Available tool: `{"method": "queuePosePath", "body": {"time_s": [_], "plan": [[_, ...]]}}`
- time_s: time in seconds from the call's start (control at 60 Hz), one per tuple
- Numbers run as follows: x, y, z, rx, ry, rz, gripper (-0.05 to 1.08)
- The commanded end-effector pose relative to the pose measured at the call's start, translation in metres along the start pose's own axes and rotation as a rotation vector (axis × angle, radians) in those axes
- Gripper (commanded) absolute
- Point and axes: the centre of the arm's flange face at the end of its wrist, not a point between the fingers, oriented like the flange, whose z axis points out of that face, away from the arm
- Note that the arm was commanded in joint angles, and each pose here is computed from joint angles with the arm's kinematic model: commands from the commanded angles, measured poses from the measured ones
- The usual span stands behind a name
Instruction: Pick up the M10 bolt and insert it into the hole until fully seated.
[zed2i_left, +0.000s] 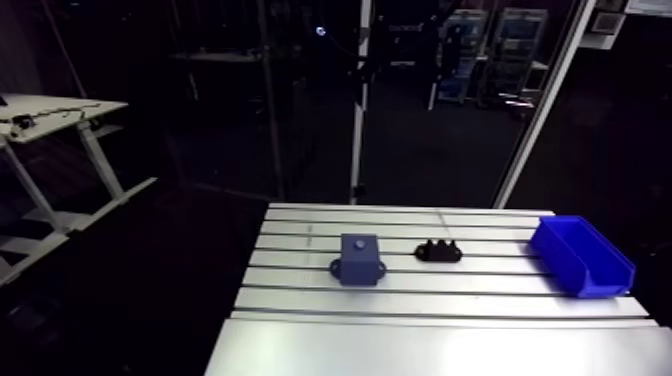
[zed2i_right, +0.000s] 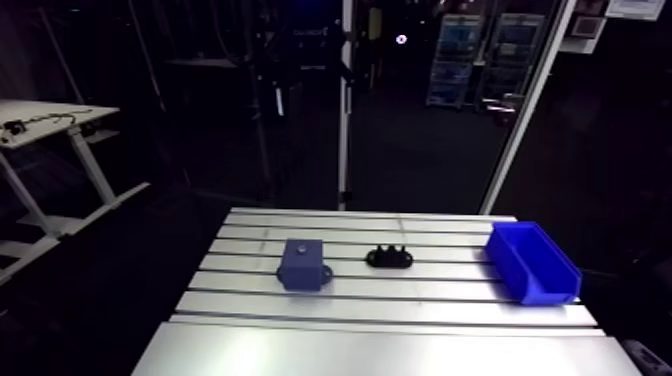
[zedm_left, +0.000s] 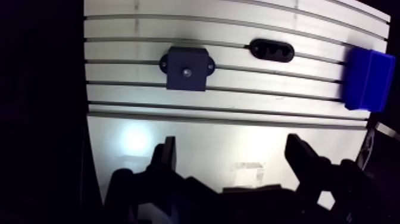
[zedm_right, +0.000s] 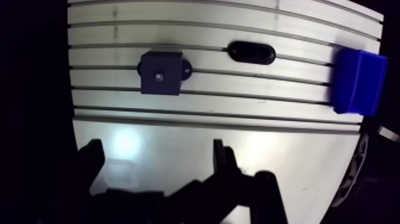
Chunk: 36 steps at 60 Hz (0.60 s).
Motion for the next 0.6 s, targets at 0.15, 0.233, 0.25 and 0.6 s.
{"method": "queuePosePath", "body": {"time_s": [0.15,0.233,0.25,0.6], "plan": [[-0.0029,0.0138,-0.0077,0.001,0.012,0.011,0.01],[-0.0031,0.0138,-0.0077,0.002,0.01,0.011,0.01],[-0.0031,0.0138,-0.0077,0.002,0.01,0.011,0.01],[-0.0035,0.0142,-0.0032,0.004,0.003,0.012,0.01]]}}
